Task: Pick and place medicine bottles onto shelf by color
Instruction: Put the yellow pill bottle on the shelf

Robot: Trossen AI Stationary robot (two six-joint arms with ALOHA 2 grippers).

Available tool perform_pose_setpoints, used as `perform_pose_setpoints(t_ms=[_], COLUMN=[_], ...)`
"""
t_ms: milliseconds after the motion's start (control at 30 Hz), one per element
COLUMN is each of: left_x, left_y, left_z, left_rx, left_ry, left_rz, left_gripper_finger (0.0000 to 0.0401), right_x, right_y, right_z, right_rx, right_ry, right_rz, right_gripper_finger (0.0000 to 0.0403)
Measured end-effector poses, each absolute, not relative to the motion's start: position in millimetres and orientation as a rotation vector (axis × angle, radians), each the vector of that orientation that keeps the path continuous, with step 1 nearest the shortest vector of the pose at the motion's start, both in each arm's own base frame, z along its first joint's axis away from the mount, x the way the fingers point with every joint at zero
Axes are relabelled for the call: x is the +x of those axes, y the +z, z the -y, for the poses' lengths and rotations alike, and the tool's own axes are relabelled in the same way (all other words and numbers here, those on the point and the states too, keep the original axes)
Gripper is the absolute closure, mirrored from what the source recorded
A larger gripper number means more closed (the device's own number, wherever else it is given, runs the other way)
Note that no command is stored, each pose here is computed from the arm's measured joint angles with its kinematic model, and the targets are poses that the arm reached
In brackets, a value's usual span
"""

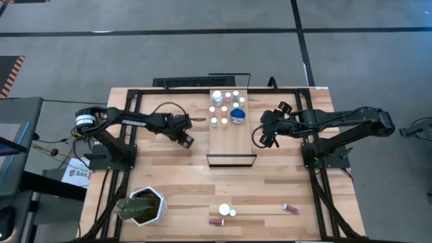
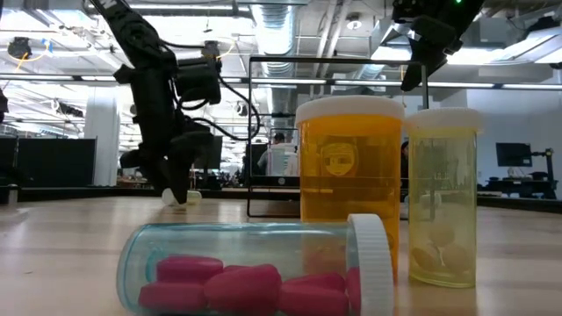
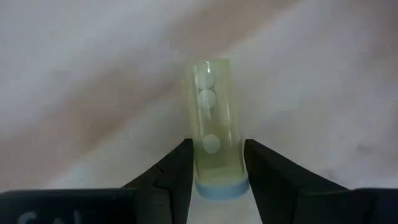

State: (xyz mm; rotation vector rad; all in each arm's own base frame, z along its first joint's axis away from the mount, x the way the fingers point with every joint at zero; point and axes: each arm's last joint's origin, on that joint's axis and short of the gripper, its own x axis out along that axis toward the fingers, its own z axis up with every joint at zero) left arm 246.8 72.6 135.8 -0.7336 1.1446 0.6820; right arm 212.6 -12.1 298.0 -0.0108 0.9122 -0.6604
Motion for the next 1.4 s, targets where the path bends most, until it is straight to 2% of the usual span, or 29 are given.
perform_pose_setpoints(t_ms=[467,700,1033,1167,1400], left_x=[260.2,260.0,258.9,259.5,263.1], left_y=[136.3,136.2,140.1,157.3,172.8], left_z=[4.3,9.8,10.1,9.7,3.9], left_rx=[-0.826,-0.821,-0.778,-0.678,-0.335], left_ry=[0.594,0.615,0.554,0.508,0.405], left_rz=[-1.141,-1.13,-1.135,-1.134,-1.174], left_gripper_finger=[0.0273,0.0272,0.0224,0.0221,0.0223], right_x=[212.6,212.6,212.6,212.6,212.6], right_y=[298.0,298.0,298.0,297.9,298.0], right_z=[12.1,12.1,12.1,12.1,12.1], right_rx=[-0.011,-0.011,-0.011,-0.011,-0.011], right_ry=[-0.66,-0.66,-0.66,-0.66,-0.66], right_rz=[-0.912,-0.912,-0.912,-0.913,-0.912], right_gripper_finger=[0.0189,0.0189,0.0189,0.0189,0.0189])
